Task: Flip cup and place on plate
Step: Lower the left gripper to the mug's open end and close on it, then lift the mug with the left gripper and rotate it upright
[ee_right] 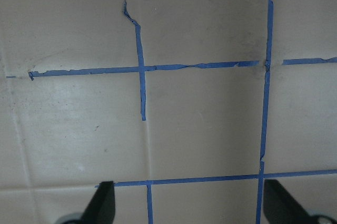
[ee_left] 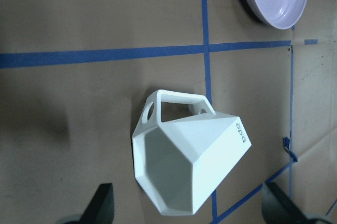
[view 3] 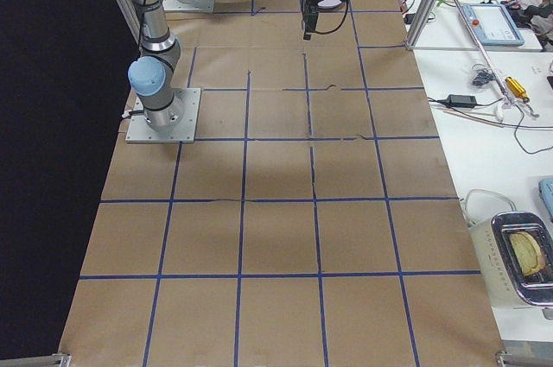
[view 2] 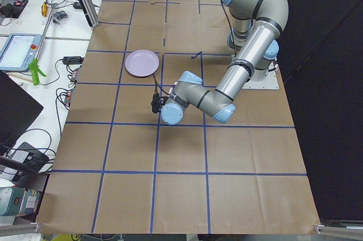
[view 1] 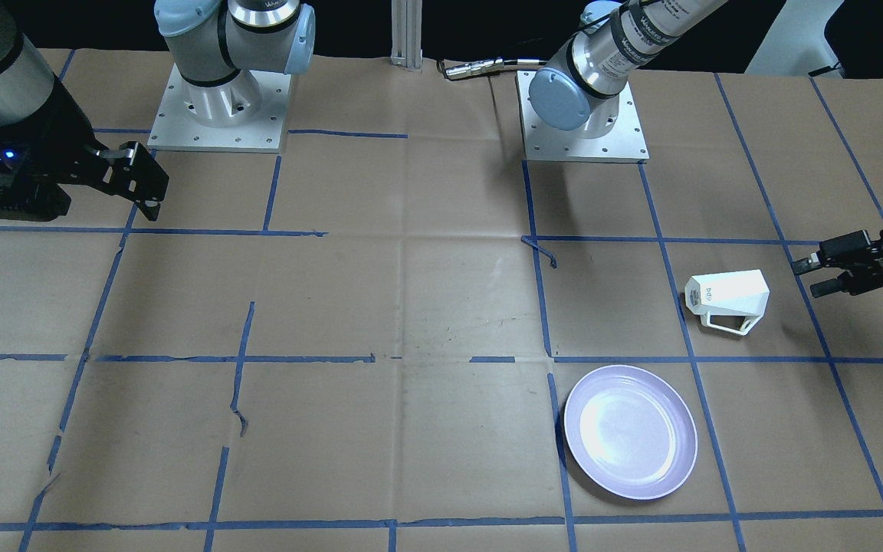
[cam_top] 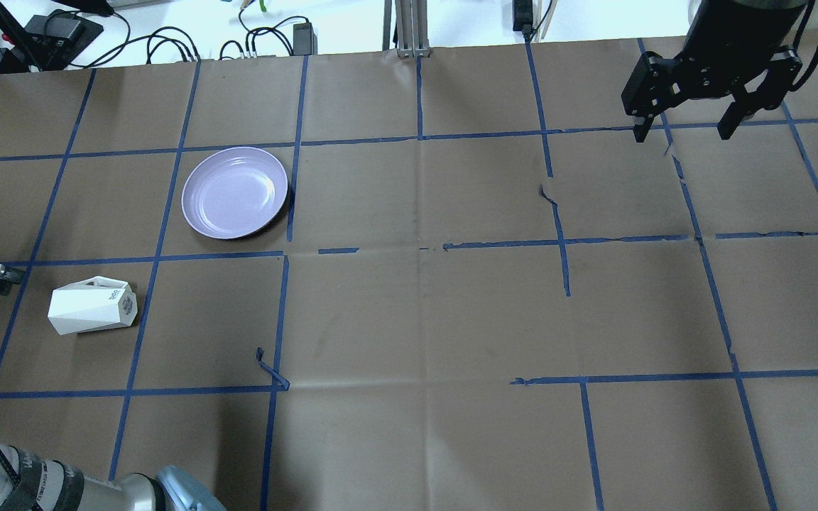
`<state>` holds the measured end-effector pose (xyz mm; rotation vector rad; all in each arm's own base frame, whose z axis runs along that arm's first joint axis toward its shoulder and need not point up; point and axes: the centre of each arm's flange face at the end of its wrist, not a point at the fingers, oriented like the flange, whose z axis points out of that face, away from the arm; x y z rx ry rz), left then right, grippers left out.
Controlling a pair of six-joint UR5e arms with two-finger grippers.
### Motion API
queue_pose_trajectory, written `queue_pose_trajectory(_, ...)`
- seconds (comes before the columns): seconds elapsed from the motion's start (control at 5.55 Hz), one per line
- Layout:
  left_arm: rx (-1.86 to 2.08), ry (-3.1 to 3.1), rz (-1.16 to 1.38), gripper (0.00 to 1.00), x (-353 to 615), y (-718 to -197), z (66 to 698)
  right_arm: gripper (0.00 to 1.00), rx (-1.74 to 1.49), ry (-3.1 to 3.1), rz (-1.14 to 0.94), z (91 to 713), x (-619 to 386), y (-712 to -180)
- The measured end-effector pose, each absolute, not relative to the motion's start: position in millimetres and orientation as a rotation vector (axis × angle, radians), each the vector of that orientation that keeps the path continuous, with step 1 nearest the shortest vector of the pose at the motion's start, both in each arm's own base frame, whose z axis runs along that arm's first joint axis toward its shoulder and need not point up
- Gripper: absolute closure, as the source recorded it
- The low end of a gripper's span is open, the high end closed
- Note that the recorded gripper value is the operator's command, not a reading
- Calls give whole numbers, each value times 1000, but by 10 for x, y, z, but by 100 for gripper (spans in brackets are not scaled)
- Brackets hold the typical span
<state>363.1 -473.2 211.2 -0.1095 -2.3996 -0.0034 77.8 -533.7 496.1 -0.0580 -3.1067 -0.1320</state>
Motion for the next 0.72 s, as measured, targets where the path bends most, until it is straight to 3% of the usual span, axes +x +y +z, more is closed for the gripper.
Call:
queue_pose_trajectory(0.18,-112,-2334,-3,2,3593,-4725,1865,0,-58,-3107,-132,4961,778,-5337)
queue_pose_trajectory(0.36,-107,-2269,-25,10,3517,-4680,1672,0,-58,-3107,-132,4961,778,-5337)
queue_pose_trajectory(0.54,-97,-2205,-56,30,3426,-4618,1555,0,-58,-3107,-132,4961,778,-5337)
queue_pose_trajectory(0.72,-104,-2158,-73,68,3362,-4574,1512,0,-58,-3107,-132,4961,778,-5337)
